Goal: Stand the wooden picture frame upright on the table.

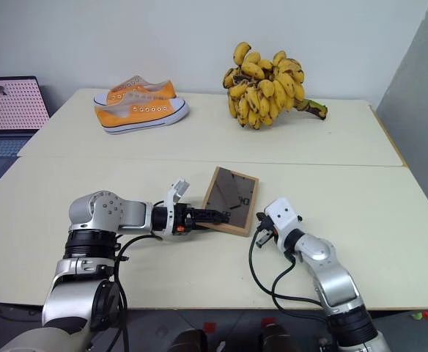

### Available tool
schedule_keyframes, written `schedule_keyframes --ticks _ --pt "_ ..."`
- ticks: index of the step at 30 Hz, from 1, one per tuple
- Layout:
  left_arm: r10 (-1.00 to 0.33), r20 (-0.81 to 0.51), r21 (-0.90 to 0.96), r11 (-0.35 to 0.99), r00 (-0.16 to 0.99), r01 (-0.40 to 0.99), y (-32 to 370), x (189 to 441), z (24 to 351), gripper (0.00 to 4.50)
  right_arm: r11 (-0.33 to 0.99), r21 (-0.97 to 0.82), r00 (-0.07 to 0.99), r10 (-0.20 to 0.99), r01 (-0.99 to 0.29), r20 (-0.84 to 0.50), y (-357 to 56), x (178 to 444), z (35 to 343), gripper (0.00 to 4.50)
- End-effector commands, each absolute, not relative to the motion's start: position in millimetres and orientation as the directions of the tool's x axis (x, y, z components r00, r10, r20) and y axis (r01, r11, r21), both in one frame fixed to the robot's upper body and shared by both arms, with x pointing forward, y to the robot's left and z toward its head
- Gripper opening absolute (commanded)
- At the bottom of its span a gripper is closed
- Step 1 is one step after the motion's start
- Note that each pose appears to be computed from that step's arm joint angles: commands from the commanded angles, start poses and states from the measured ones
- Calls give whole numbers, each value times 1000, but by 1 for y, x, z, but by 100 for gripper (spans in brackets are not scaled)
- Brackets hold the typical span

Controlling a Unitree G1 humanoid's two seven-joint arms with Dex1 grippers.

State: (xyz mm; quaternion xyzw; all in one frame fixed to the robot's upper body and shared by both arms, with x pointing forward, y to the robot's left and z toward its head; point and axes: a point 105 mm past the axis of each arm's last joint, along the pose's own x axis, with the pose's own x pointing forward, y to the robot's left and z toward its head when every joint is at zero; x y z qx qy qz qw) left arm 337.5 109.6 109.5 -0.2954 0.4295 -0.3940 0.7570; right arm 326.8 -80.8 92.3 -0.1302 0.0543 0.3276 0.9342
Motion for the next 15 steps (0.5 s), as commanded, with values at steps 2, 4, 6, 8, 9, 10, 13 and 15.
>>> schedule_keyframes --ticks 2,4,6,8,9,10,13,15 --pt "-880 -342 -801 456 331 386 102 342 129 246 760 -218 790 595 -612 -147 -83 328 102 0" --pt "-883 -330 -806 448 334 387 101 343 131 204 761 -218 791 594 -612 -147 -83 328 102 0" --pt "-884 -322 -808 443 338 388 101 344 133 171 762 -217 792 592 -610 -147 -84 329 101 0" --pt "-885 -317 -810 440 341 388 101 344 133 133 763 -218 793 590 -609 -148 -85 329 101 0" --pt "-885 -314 -811 438 343 387 101 344 134 130 764 -218 794 589 -608 -149 -86 329 101 0" --pt "-886 -309 -814 434 345 387 101 345 134 129 765 -218 795 588 -606 -149 -86 329 101 0" --pt "-890 -289 -819 420 352 390 101 345 138 129 766 -218 796 586 -605 -151 -87 330 100 0" --pt "-890 -286 -819 419 354 392 101 346 139 129 766 -218 796 585 -605 -152 -87 330 99 0"
